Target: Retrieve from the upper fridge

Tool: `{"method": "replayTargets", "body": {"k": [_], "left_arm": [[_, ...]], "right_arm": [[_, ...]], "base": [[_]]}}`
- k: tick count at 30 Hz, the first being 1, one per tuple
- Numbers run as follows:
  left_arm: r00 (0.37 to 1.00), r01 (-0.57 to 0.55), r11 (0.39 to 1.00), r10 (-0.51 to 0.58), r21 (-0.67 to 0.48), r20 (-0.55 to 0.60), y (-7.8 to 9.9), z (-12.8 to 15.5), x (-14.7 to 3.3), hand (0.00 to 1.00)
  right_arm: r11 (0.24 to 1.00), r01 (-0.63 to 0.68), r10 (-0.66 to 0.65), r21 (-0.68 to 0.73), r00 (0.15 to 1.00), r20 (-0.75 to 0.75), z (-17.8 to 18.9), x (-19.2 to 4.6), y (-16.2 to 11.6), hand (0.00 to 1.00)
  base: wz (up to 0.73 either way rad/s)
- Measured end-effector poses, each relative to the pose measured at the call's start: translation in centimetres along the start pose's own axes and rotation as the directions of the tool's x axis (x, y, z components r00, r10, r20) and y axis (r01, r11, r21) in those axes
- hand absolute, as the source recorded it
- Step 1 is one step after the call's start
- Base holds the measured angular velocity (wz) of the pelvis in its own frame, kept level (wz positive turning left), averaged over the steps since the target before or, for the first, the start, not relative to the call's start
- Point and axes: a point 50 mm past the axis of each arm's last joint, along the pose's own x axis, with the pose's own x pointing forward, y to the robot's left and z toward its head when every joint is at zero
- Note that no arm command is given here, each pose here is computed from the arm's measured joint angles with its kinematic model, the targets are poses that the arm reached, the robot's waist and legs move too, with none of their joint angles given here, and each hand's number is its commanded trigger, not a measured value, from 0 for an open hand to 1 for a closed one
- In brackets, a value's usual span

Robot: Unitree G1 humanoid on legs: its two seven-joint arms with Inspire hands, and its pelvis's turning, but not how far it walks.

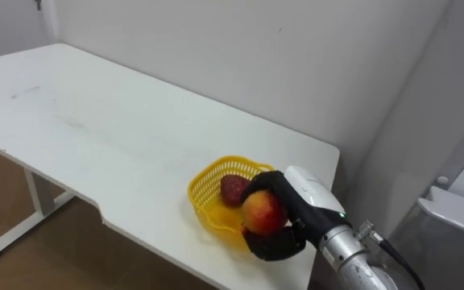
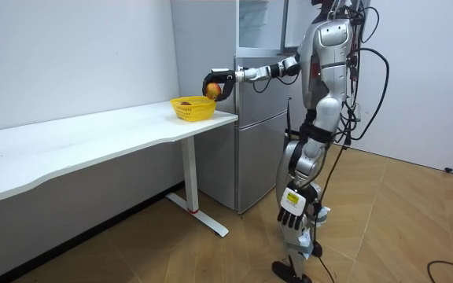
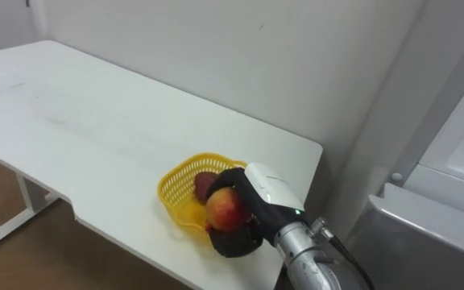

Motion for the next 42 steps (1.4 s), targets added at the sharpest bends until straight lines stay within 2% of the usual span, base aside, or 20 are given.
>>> {"method": "replayTargets", "body": {"k": [16,26,42], "left_arm": [[1.000,-0.001,1.000,0.000,-0.012,-0.023,-0.2,-0.8,-0.1,0.00],[0.999,-0.003,1.000,0.003,-0.011,-0.041,-0.4,-1.1,-0.1,0.00],[0.996,0.037,0.999,-0.036,0.013,-0.076,-0.7,-2.0,-0.3,0.00]], "right_arm": [[0.999,0.012,-0.012,0.036,1.000,0.005,0.2,0.1,-0.2,1.00],[0.988,0.139,-0.138,0.070,0.990,-0.023,-0.3,0.3,-2.1,1.00],[0.987,0.141,-0.133,0.079,0.987,-0.093,-1.9,0.3,-2.3,1.00]], "base": [[0.01],[0.10],[0.00]]}}
